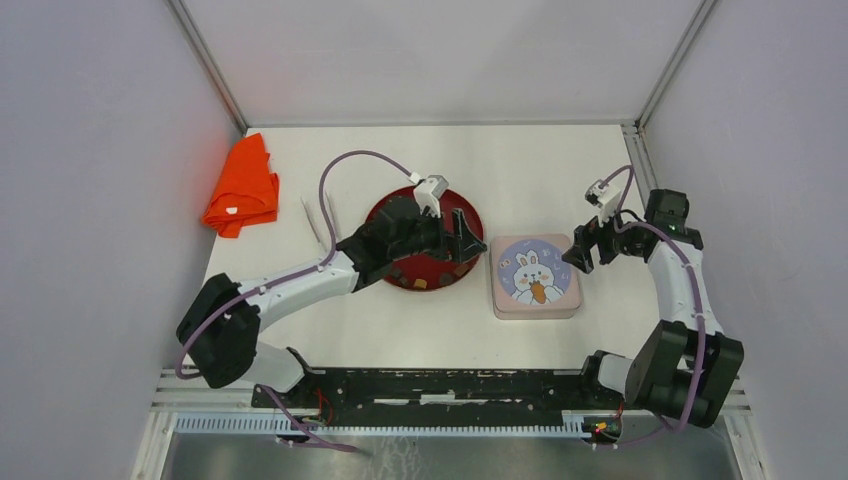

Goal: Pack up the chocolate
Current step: Close the box lid on the packing box.

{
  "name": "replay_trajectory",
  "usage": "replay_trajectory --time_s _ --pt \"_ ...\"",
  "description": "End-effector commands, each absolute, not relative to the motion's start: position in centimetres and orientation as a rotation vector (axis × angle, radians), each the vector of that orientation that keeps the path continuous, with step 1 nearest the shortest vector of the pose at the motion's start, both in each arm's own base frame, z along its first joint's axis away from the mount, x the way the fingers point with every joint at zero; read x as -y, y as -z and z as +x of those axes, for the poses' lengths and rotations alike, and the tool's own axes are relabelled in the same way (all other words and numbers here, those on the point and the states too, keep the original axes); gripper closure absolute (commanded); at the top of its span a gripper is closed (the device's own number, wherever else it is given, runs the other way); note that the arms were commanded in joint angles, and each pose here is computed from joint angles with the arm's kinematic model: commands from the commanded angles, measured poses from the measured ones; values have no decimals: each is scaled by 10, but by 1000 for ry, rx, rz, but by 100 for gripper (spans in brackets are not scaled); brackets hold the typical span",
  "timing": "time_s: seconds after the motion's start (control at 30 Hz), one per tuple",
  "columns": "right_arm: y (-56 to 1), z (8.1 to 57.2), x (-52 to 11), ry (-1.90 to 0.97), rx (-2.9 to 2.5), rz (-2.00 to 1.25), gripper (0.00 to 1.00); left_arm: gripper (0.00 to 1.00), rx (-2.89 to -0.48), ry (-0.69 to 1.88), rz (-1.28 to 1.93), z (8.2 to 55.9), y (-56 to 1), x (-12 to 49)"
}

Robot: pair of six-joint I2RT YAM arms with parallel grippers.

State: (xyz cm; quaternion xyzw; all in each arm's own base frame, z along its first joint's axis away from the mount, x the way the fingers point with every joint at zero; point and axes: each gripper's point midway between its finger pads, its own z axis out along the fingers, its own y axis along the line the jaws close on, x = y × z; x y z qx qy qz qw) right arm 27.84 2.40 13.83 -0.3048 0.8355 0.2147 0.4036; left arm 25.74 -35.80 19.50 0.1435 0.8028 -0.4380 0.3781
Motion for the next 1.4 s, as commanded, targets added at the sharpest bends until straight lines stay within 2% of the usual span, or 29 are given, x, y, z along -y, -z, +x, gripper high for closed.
replay_trajectory --time_s 0.0,0.37,0.73,0.87,0.97,1.17,1.37 --pt "-115 285 -4 -454 -2219 -701 14 8 -2061 1156 306 261 -198 373" --pt "-84 270 -18 -628 -2280 -719 19 9 -2224 1018 293 244 -141 398" --pt "-69 265 -24 -756 -2316 -730 25 21 -2340 986 382 242 -100 426" --pt "-66 264 -24 -774 -2331 -727 31 25 -2365 991 401 243 -91 434" --pt "-65 264 -23 -777 -2342 -723 42 26 -2377 995 413 244 -85 438" --pt "-65 266 -19 -754 -2356 -718 51 28 -2410 997 433 244 -71 446" --pt "-64 267 -12 -694 -2375 -740 50 32 -2453 948 439 246 -55 445"
